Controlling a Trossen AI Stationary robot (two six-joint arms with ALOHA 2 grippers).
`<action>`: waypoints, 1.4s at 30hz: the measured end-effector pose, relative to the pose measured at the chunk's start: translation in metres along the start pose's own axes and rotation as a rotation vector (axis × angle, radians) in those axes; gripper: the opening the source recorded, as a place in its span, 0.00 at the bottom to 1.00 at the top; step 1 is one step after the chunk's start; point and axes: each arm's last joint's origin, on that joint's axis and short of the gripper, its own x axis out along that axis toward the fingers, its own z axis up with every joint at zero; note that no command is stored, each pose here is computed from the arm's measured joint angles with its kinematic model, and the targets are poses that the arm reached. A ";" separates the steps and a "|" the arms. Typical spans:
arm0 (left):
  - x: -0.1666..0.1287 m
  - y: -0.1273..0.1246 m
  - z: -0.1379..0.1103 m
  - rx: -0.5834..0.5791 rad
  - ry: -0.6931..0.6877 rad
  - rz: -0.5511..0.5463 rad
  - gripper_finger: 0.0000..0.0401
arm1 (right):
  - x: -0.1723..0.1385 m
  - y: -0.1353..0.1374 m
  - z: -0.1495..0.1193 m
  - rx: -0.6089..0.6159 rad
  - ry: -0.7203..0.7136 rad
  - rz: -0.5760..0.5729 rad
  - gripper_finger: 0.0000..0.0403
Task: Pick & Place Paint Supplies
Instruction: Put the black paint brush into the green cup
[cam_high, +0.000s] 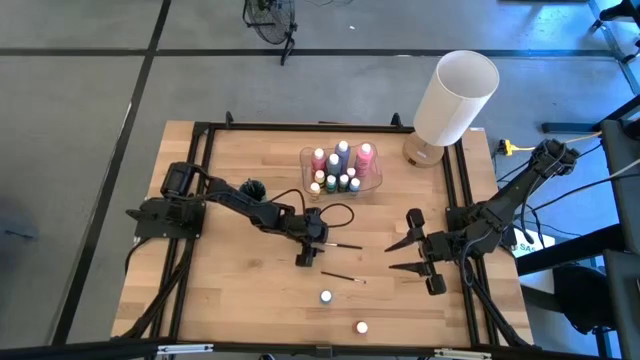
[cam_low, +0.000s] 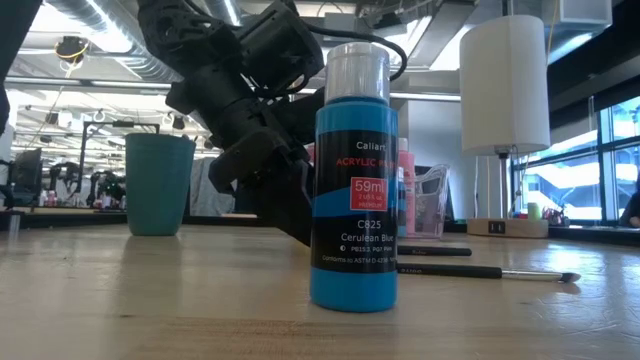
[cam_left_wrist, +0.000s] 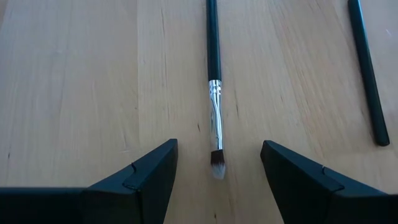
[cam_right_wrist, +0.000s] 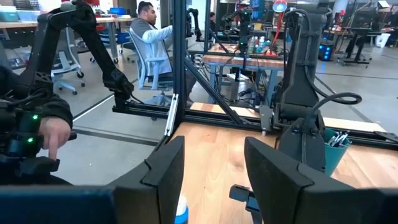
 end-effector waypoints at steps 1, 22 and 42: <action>0.000 0.000 0.000 0.000 0.002 0.000 0.58 | 0.000 0.000 0.000 0.000 0.000 0.002 0.42; -0.001 0.000 -0.001 -0.006 0.013 0.000 0.39 | 0.000 0.000 0.001 0.007 -0.012 0.003 0.42; -0.001 0.000 0.000 -0.006 0.006 0.000 0.22 | 0.000 0.000 0.002 0.010 -0.018 0.002 0.42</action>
